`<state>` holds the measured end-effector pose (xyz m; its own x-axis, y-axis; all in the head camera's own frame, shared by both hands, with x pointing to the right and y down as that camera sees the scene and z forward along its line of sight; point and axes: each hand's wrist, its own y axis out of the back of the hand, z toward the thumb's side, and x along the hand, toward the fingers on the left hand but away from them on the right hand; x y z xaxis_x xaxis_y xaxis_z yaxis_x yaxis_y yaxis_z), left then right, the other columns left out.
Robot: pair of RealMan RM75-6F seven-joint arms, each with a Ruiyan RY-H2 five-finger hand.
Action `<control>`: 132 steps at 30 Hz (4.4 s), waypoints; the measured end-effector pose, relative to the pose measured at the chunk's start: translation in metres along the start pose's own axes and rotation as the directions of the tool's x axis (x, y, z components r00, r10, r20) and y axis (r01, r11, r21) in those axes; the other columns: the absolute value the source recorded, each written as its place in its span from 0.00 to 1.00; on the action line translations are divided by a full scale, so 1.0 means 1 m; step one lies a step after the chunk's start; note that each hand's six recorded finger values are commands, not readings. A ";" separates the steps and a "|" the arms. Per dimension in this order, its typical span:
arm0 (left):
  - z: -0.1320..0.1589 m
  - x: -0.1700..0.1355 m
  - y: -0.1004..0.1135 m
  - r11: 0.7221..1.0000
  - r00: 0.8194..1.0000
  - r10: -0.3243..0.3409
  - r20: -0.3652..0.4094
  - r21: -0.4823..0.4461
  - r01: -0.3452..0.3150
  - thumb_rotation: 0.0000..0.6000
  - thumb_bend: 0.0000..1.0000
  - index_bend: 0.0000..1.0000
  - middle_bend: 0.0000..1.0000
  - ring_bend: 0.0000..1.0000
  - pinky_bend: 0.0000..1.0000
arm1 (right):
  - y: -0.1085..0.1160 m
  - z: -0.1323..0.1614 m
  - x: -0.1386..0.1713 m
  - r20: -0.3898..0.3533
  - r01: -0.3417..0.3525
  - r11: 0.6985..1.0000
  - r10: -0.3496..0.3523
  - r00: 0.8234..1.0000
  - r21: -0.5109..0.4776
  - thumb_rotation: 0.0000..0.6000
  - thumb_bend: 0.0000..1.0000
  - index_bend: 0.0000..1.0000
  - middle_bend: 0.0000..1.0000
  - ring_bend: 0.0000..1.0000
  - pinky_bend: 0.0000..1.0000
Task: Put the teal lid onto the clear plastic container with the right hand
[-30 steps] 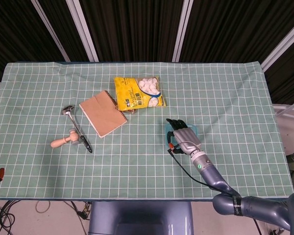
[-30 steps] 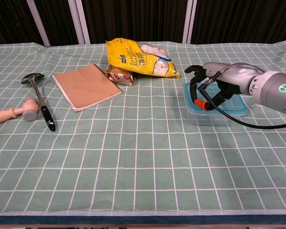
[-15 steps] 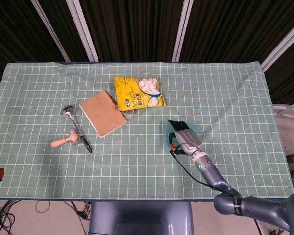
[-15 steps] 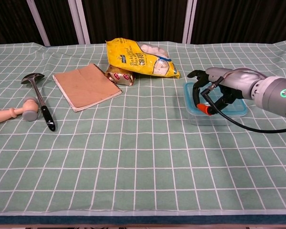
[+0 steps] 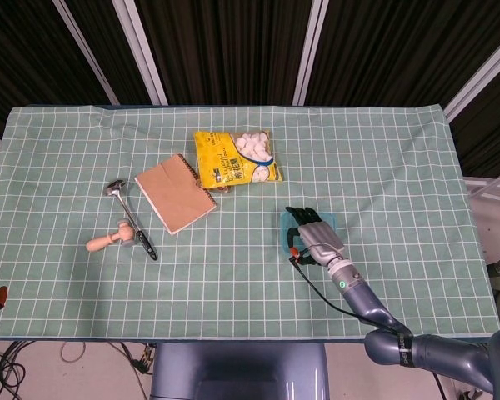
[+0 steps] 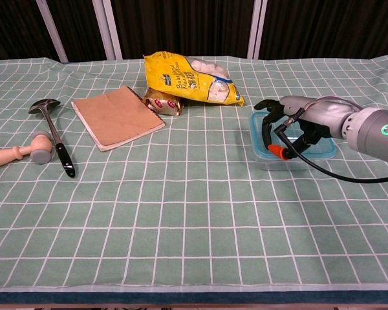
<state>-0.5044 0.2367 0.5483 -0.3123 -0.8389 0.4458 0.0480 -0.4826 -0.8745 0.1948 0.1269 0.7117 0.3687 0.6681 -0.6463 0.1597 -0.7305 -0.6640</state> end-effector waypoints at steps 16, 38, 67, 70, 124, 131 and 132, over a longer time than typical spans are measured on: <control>0.000 -0.001 0.000 1.000 1.000 -0.005 0.001 -0.006 0.005 1.00 0.33 0.06 0.00 0.00 0.00 | 0.044 -0.002 -0.010 0.020 0.108 0.994 -0.108 0.994 -0.034 1.00 0.51 0.68 0.00 0.00 0.00; -0.001 0.001 -0.002 1.000 1.000 -0.022 -0.018 -0.009 0.022 1.00 0.33 0.06 0.00 0.00 0.00 | 0.055 -0.005 -0.052 0.081 0.083 0.996 -0.082 0.993 -0.016 1.00 0.51 0.63 0.00 0.00 0.00; -0.002 0.001 -0.002 1.000 0.999 -0.028 -0.019 -0.012 0.028 1.00 0.33 0.06 0.00 0.00 0.00 | 0.030 -0.020 -0.066 0.119 0.041 0.999 -0.038 0.992 -0.022 1.00 0.51 0.63 0.00 0.00 0.00; -0.002 0.001 -0.002 1.000 0.999 -0.029 -0.019 -0.012 0.028 1.00 0.33 0.06 0.00 0.00 0.00 | 0.028 -0.021 -0.066 0.121 0.023 1.000 -0.022 0.992 -0.009 1.00 0.51 0.63 0.00 0.00 0.00; -0.002 0.001 -0.001 1.000 1.000 -0.027 -0.015 -0.012 0.027 1.00 0.33 0.06 0.00 0.00 0.00 | 0.055 -0.009 -0.055 0.101 0.074 0.994 -0.083 0.991 0.085 1.00 0.38 0.04 0.00 0.00 0.00; -0.001 0.001 -0.001 1.000 1.000 -0.009 -0.006 0.003 0.009 1.00 0.33 0.06 0.00 0.00 0.00 | 0.086 -0.007 -0.028 0.062 0.191 0.976 -0.198 0.978 0.104 1.00 0.34 0.00 0.00 0.00 0.00; -0.001 0.001 -0.001 1.000 1.000 -0.007 -0.005 0.003 0.007 1.00 0.33 0.06 0.00 0.00 0.00 | 0.090 -0.008 -0.021 0.060 0.205 0.973 -0.212 0.975 0.104 1.00 0.33 0.00 0.00 0.00 0.00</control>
<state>-0.5059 0.2362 0.5497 -0.3172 -0.8341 0.4513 0.0482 -0.4894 -0.8707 0.2084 0.0455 0.6685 0.2708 0.8151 -0.5121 0.1360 -0.5591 -0.8179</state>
